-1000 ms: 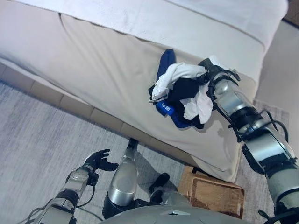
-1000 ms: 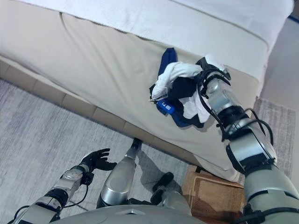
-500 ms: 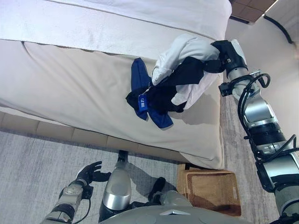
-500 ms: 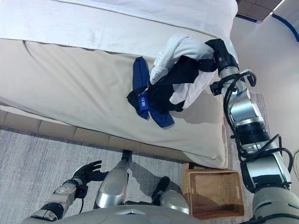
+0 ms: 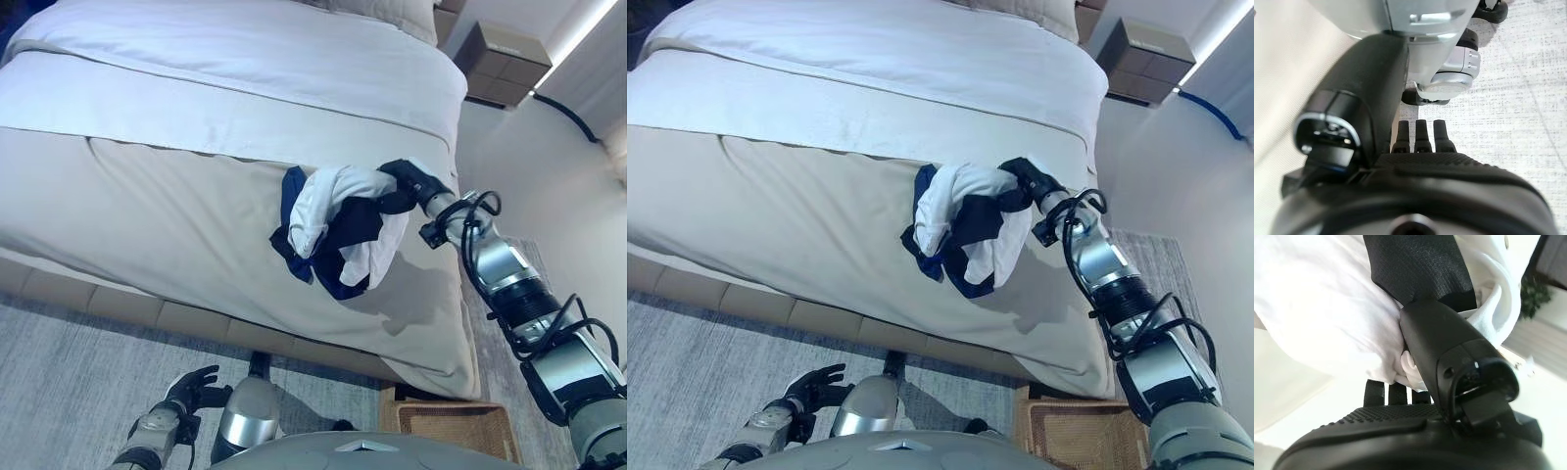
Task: Pick up the clothes from the bed and place them into the basket
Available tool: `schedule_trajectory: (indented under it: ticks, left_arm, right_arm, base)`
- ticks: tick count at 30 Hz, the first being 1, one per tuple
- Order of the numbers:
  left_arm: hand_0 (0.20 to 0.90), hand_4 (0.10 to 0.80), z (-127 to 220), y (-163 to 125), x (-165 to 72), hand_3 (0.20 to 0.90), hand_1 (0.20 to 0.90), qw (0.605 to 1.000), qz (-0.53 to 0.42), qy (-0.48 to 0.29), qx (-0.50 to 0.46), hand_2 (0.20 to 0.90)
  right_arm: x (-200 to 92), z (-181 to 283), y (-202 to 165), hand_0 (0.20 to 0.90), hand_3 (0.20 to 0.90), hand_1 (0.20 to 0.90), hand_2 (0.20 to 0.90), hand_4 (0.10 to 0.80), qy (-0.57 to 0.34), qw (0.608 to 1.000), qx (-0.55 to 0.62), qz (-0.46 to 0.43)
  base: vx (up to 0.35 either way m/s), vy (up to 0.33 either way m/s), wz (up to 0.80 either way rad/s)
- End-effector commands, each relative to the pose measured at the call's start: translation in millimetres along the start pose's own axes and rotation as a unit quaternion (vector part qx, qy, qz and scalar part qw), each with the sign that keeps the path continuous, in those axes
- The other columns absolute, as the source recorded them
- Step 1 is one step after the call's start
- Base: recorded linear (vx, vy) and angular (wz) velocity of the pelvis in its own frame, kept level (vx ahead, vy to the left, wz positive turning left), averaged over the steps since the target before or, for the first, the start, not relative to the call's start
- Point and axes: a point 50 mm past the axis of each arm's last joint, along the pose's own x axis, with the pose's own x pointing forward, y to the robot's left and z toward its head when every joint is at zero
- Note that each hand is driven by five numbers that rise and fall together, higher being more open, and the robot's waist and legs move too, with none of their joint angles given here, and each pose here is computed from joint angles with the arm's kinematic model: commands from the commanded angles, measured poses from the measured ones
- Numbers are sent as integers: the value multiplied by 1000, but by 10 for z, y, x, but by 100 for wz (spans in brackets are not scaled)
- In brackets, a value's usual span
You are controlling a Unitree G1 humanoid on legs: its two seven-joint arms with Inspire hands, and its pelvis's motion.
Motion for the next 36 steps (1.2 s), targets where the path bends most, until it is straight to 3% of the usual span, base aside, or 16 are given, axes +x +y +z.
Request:
schedule_trajectory:
  ticks: [1, 19, 36]
  left_arm:
    - [900, 800, -63, -59, 2, 900, 900, 998, -20, 23, 53, 900]
    - [900, 800, 284, 80, 47, 900, 900, 998, -8, -23, 65, 900]
    - [900, 800, 554, 14, 80, 900, 900, 995, -18, -67, 68, 900]
  right_arm:
    - [91, 634, -427, 900, 900, 900, 900, 800, -86, 992, -68, -69]
    - [290, 211, -379, 900, 900, 900, 900, 800, 96, 977, -191, -24]
    - [368, 101, -354, 900, 900, 900, 900, 800, 142, 970, -189, -58]
  base:
    - [-52, -25, 18]
    - [-45, 0, 9]
    - [-23, 11, 6]
